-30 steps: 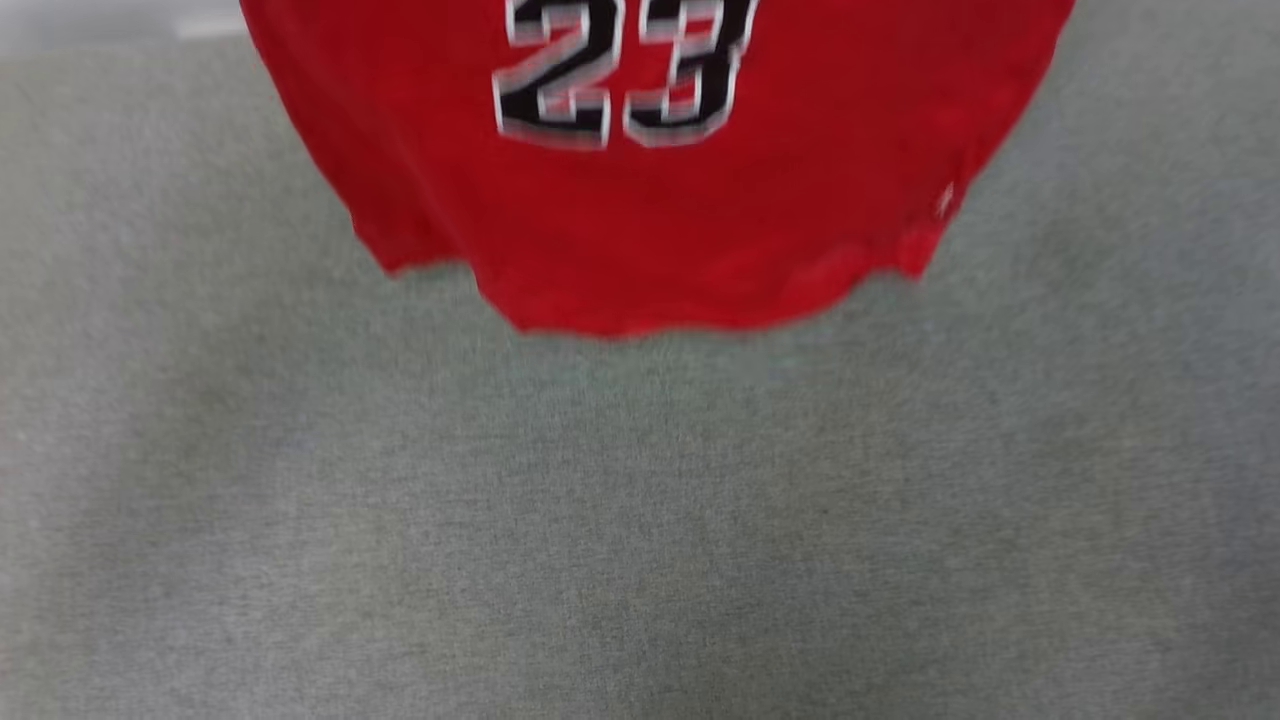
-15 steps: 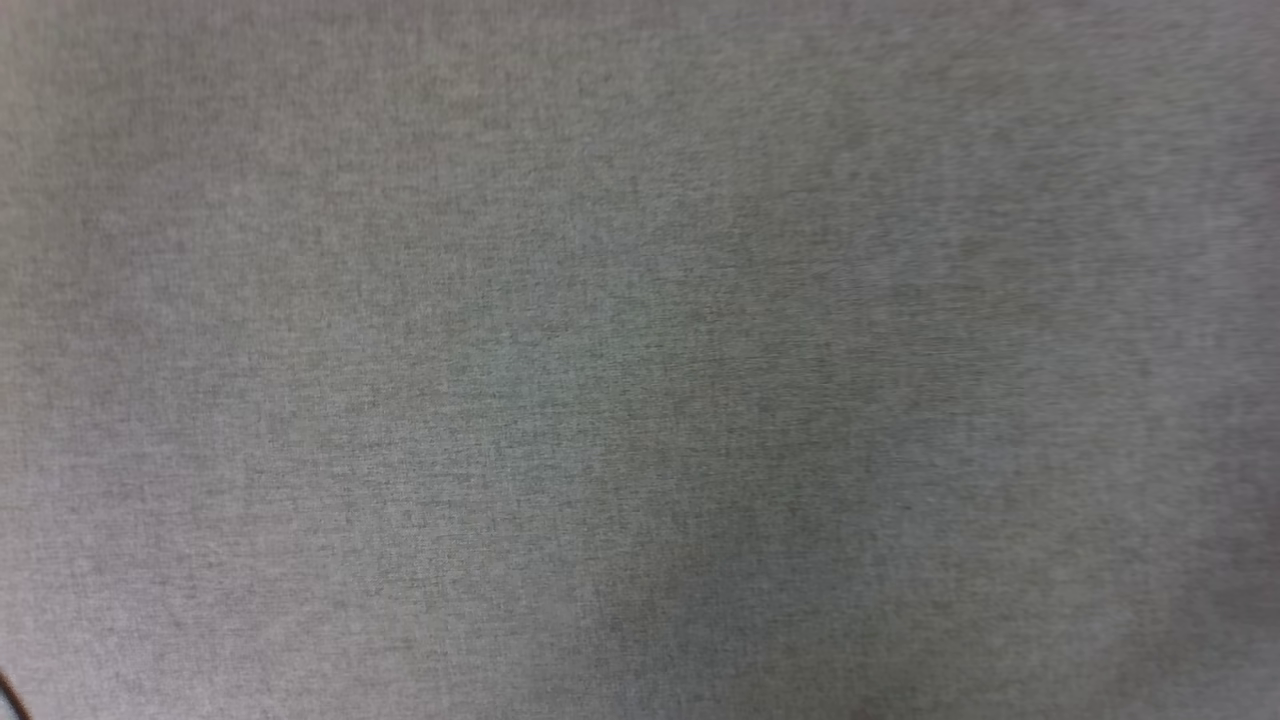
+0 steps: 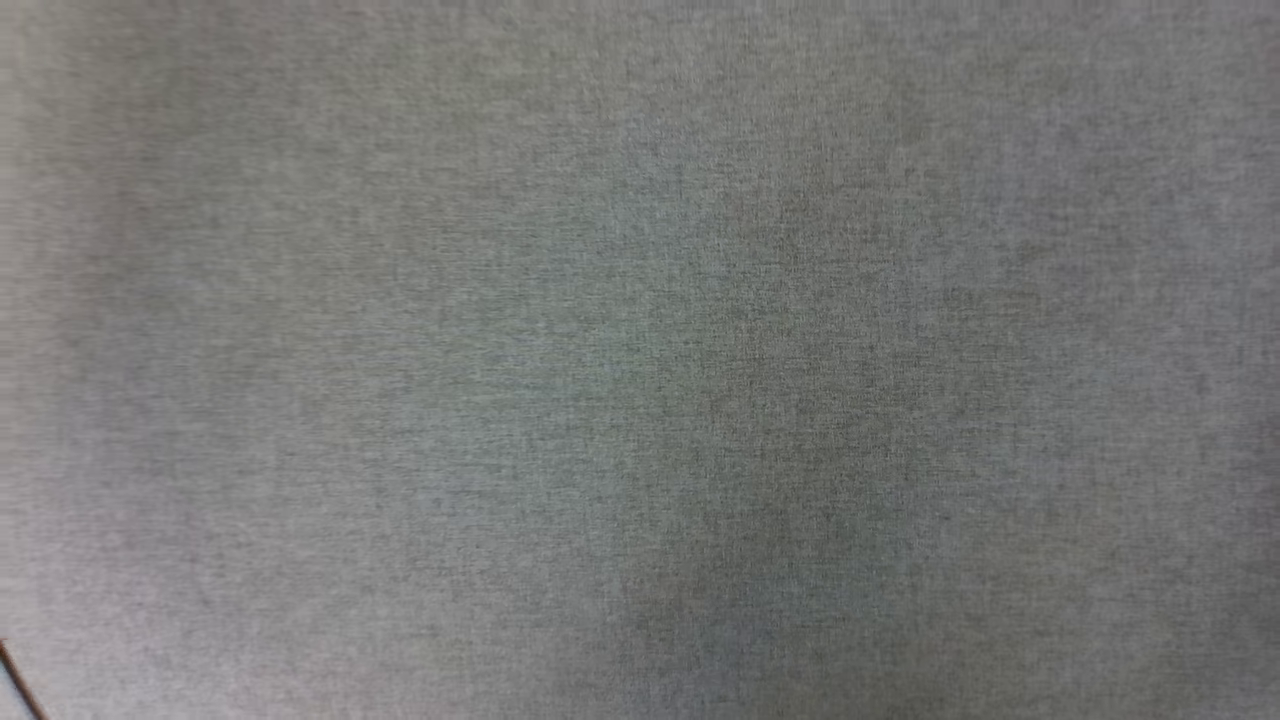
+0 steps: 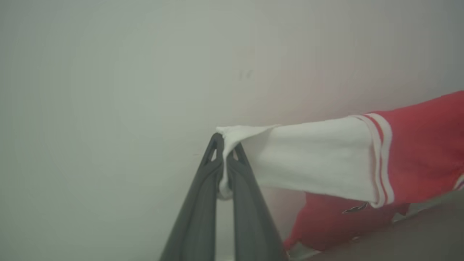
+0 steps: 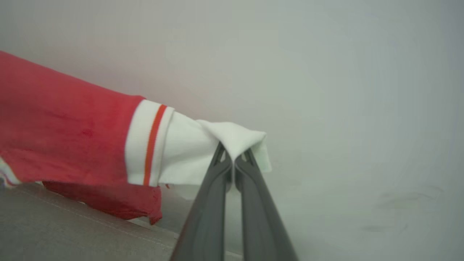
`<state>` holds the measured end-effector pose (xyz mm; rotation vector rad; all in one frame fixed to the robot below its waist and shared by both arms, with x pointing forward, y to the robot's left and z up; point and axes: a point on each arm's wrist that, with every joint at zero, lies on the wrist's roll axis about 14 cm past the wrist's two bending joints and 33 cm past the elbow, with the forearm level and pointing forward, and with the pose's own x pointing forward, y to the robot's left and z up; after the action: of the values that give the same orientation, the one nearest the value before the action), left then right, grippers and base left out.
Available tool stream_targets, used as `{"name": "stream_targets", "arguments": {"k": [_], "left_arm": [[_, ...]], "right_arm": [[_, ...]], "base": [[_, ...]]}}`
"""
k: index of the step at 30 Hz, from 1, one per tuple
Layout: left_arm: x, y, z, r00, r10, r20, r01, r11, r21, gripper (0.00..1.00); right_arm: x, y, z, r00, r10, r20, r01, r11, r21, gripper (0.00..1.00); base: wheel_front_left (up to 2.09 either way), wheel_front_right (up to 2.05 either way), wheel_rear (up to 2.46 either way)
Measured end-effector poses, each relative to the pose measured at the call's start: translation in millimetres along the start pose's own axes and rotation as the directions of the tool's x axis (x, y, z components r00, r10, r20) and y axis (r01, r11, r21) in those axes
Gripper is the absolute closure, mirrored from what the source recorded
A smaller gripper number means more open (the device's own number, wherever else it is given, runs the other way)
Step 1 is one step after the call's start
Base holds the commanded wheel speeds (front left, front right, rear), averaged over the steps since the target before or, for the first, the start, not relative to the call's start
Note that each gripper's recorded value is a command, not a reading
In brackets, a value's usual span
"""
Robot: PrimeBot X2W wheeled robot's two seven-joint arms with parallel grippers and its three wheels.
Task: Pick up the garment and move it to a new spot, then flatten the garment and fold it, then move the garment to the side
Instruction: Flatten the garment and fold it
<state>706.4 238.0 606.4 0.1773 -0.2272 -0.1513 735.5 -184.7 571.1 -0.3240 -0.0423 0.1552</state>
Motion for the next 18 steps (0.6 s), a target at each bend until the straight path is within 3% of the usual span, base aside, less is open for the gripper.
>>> {"name": "stream_targets", "arguments": {"k": [8, 18], "left_arm": [[-78, -20, -76, 0.974, -0.057, -0.219, 0.061, 0.998, 0.010, 1.00], [-197, -38, -108, 0.893, -0.101, -0.439, 0.100, 0.995, -0.026, 1.00]], "right_arm": [[-59, 25, -82, 0.959, 0.098, -0.268, -0.090, 0.995, 0.041, 1.00], [-166, 39, -126, 0.832, 0.190, -0.521, -0.139, 0.981, 0.136, 1.00]], "base": [[0.00, 0.00, 0.00], [0.00, 0.00, 0.00]]}}
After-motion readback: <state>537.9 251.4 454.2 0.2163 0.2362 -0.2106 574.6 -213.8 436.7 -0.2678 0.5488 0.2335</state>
